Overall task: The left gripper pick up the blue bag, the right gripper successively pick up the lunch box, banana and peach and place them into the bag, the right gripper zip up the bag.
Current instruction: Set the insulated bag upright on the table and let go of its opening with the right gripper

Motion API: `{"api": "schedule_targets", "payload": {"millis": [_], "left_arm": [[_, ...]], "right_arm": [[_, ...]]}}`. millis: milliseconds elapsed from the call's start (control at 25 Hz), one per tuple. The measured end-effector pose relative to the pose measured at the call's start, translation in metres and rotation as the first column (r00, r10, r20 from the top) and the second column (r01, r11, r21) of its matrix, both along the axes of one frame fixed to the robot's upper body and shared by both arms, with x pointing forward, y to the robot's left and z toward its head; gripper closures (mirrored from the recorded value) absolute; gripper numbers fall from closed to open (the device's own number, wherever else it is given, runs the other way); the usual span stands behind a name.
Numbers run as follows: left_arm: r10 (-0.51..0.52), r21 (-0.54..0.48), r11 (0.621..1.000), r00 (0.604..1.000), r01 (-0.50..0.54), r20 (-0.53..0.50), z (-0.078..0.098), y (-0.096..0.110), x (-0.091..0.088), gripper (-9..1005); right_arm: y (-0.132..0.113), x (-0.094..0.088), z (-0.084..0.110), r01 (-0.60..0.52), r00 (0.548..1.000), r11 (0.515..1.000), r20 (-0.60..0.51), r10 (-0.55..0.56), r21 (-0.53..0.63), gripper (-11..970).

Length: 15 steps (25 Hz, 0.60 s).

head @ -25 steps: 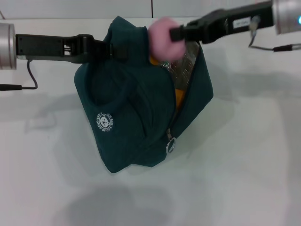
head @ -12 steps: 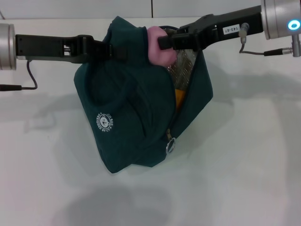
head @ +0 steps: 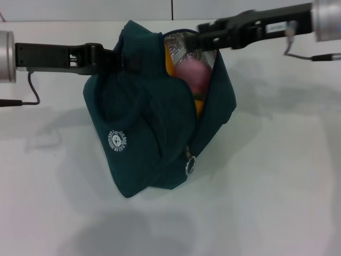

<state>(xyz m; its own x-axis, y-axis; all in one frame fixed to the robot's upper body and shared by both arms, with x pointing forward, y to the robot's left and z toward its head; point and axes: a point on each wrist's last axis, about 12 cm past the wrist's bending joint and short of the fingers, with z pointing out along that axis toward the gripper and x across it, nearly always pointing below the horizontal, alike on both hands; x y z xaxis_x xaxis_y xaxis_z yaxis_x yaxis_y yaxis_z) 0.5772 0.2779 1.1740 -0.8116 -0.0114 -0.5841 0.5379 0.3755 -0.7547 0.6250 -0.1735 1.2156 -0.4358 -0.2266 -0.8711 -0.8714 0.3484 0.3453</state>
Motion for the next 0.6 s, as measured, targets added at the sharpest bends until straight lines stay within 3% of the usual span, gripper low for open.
{"api": "schedule_targets", "payload": {"millis": [200, 320, 480, 600], "left_arm": [[0.007, -0.001, 1.0, 1.0, -0.007, -0.005, -0.002, 0.003, -0.002, 911], [0.008, 0.0, 1.0, 1.0, -0.008, -0.005, -0.002, 0.003, -0.002, 910], [0.006, 0.001, 1.0, 1.0, -0.006, -0.005, -0.002, 0.003, -0.002, 910], [0.003, 0.001, 1.0, 1.0, -0.003, -0.004, -0.002, 0.003, -0.002, 910]], "right_arm": [[-0.037, -0.005, 0.003, 0.108, 0.992, 0.992, -0.066, -0.105, 0.057, 352], [-0.063, -0.008, 0.002, 0.197, 0.971, 0.978, -0.152, -0.185, 0.066, 292], [-0.095, -0.01, -0.008, 0.31, 0.916, 0.948, -0.293, -0.276, 0.076, 294], [-0.105, -0.011, -0.026, 0.355, 0.872, 0.929, -0.395, -0.29, 0.101, 295]]}}
